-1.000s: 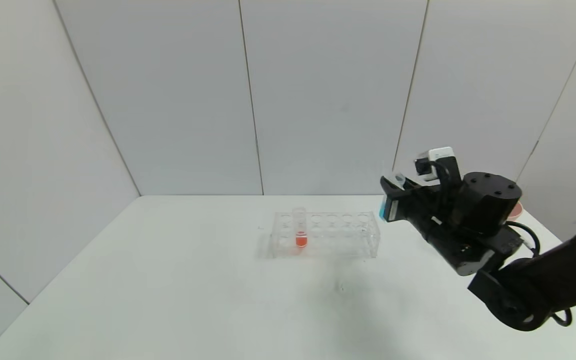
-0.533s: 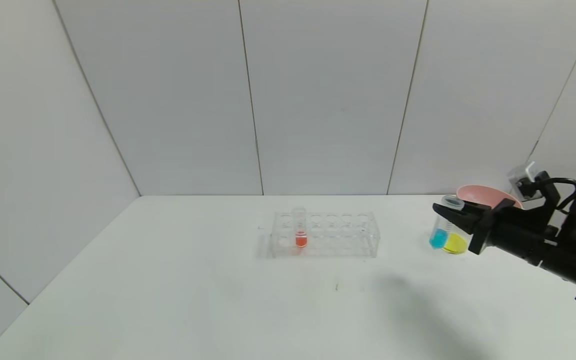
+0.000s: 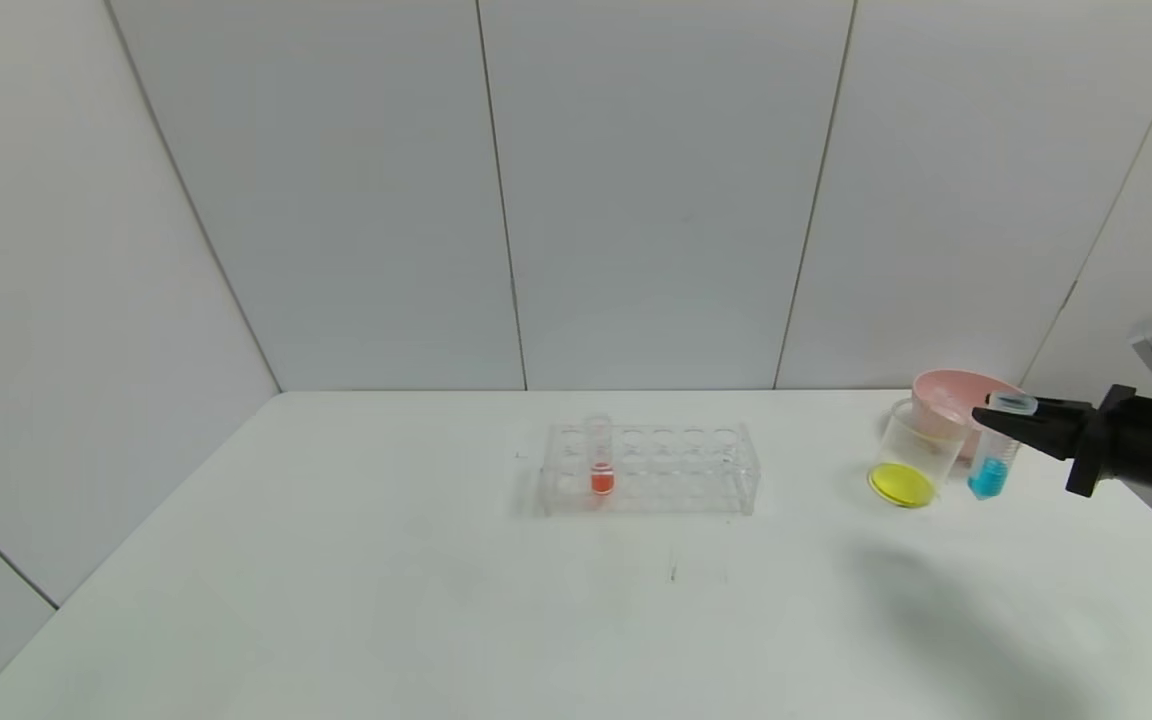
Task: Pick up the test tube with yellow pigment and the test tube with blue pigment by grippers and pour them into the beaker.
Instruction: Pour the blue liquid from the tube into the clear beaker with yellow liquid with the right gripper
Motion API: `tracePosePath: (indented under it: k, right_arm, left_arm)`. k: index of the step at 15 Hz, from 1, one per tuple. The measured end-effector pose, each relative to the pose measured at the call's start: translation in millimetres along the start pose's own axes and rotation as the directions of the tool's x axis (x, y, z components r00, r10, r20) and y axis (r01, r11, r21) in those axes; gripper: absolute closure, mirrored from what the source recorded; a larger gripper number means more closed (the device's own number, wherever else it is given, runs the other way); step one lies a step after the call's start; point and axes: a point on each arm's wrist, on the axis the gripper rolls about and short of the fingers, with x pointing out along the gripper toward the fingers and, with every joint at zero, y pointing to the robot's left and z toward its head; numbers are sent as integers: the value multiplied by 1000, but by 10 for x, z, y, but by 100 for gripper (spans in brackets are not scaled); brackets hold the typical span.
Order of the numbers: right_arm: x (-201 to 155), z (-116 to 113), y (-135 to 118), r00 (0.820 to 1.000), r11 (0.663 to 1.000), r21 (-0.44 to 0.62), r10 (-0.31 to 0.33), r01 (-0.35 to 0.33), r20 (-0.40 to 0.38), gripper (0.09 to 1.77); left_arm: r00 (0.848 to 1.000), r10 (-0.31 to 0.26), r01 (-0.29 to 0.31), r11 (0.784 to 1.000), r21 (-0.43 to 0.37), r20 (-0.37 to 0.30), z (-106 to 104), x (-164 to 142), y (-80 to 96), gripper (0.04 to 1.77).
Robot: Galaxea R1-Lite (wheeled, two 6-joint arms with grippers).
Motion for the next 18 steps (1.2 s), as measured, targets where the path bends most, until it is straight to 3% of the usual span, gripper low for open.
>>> tracePosePath:
  k: [3, 7, 14, 18]
  right_arm:
    - [-23, 99, -251, 997, 999, -32, -16, 14, -70, 135]
    - [11, 187, -487, 984, 994, -108, 12, -32, -177, 135]
    - [49, 500, -743, 940, 974, -157, 106, -164, -325, 135]
    - [103, 618, -924, 907, 957, -229, 69, -178, -416, 135]
  left_arm:
    - [1000, 0, 0, 1000, 0, 0, 0, 0, 0, 5]
    - [1000, 0, 0, 1000, 0, 0, 0, 0, 0, 5]
    - [1000, 0, 0, 1000, 0, 0, 0, 0, 0, 5]
    - [1000, 0, 0, 1000, 0, 0, 0, 0, 0, 5]
